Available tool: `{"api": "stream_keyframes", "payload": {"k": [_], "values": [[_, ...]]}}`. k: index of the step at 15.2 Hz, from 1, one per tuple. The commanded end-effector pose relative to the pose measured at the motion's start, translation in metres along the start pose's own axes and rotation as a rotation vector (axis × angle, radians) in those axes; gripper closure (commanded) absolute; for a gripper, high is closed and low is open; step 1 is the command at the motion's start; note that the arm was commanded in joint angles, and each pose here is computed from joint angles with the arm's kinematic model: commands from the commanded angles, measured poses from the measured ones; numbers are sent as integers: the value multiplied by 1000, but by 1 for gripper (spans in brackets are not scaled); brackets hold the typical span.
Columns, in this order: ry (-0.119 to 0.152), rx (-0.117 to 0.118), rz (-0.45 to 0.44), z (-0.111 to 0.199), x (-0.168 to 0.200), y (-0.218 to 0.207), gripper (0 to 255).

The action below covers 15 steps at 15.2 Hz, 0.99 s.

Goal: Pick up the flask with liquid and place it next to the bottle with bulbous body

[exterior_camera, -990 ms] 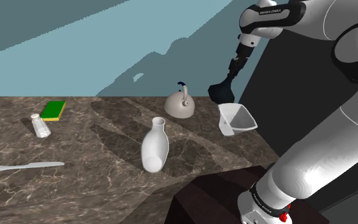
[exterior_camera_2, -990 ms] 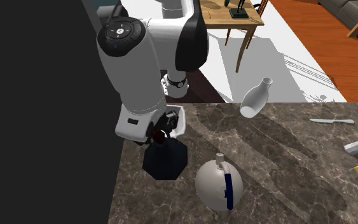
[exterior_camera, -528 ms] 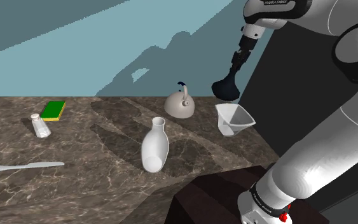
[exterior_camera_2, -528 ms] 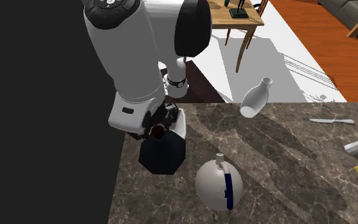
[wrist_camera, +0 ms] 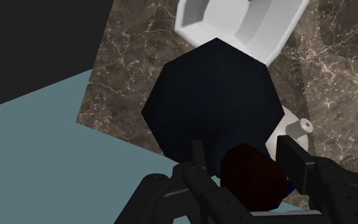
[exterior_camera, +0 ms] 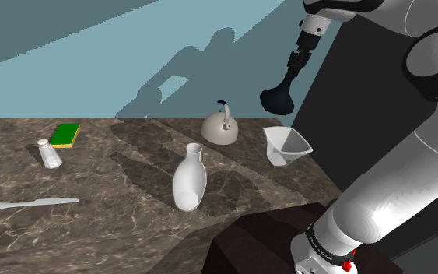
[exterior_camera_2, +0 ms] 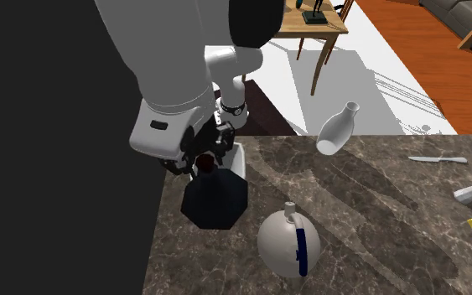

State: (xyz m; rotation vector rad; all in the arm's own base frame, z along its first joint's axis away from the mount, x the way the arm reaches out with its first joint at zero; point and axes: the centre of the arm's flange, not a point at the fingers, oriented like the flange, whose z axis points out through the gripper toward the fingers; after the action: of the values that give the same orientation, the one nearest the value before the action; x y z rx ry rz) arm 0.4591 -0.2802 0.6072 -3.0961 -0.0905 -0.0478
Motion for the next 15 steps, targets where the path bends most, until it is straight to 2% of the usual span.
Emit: {"api": "stream_keyframes", "payload": {"k": [1, 15], "values": [[1, -1, 0, -11, 1, 0, 255], [1, -1, 0, -85, 3, -4, 255]]}}
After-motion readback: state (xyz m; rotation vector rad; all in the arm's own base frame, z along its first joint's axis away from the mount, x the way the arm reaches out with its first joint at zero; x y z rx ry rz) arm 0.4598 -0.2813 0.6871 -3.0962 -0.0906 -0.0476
